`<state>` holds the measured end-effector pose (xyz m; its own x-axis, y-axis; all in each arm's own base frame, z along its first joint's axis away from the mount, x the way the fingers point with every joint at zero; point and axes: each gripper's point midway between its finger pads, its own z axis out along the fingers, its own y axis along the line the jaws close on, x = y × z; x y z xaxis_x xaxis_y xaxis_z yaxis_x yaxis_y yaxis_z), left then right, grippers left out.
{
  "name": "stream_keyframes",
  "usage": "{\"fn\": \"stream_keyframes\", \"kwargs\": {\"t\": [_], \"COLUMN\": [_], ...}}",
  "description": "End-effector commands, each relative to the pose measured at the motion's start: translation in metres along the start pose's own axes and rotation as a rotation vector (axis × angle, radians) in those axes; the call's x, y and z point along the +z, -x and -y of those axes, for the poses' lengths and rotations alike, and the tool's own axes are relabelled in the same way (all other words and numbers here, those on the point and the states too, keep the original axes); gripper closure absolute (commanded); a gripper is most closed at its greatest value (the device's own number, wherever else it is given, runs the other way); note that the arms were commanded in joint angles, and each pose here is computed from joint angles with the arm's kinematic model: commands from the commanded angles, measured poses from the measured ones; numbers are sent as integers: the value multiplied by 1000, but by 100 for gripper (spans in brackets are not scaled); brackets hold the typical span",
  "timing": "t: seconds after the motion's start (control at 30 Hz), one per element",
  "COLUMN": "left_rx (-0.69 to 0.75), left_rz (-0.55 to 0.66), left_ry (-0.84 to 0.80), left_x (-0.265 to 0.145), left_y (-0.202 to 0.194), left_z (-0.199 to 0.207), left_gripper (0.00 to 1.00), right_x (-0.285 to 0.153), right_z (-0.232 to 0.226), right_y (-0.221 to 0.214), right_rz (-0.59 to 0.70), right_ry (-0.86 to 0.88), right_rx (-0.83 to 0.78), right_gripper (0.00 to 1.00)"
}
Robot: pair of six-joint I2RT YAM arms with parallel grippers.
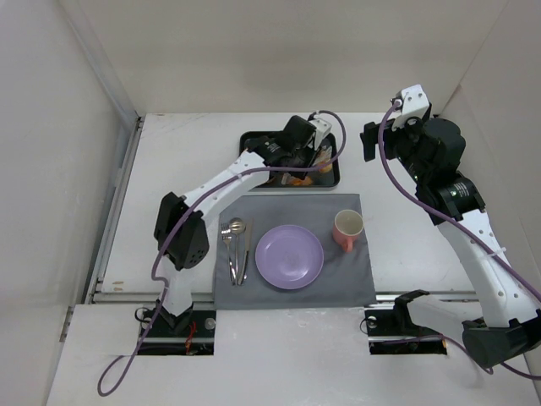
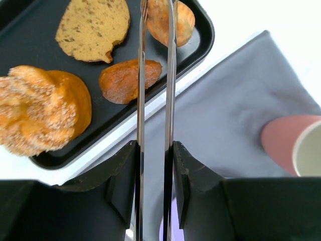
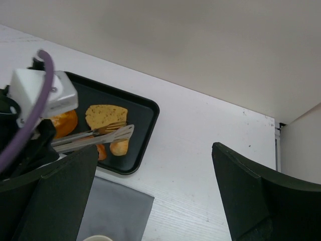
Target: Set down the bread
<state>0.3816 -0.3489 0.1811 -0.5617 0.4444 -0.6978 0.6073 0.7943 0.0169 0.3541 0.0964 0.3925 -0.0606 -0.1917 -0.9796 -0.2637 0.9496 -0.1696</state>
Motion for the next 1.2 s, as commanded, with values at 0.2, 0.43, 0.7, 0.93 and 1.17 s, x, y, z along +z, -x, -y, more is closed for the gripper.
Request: {"fn": "stream_keyframes", "kwargs": {"t": [0.2, 0.43, 0.7, 0.93, 1.17], "left_rx": [-36, -28, -129, -154, -145], "left_rz": [174, 146, 128, -8, -131], "left_ry": [10, 23, -29, -23, -29], "left_x": [-77, -127, -200, -217, -207], "left_y": [26, -22, -81, -128, -160], "left_z": [-2, 17, 42, 42, 48], "left_gripper": [94, 94, 94, 96, 96], "right_x": [-11, -11, -11, -9, -9], "right_z": [10, 11, 10, 9, 9], "right_y": [26, 25, 26, 22, 22], "right_rz": [90, 89, 90, 81, 81], "right_ry": [-43, -53, -44, -42, -42], "right_rx": [16, 16, 16, 15, 15], "right_gripper": [0, 0, 0, 0, 0]}}
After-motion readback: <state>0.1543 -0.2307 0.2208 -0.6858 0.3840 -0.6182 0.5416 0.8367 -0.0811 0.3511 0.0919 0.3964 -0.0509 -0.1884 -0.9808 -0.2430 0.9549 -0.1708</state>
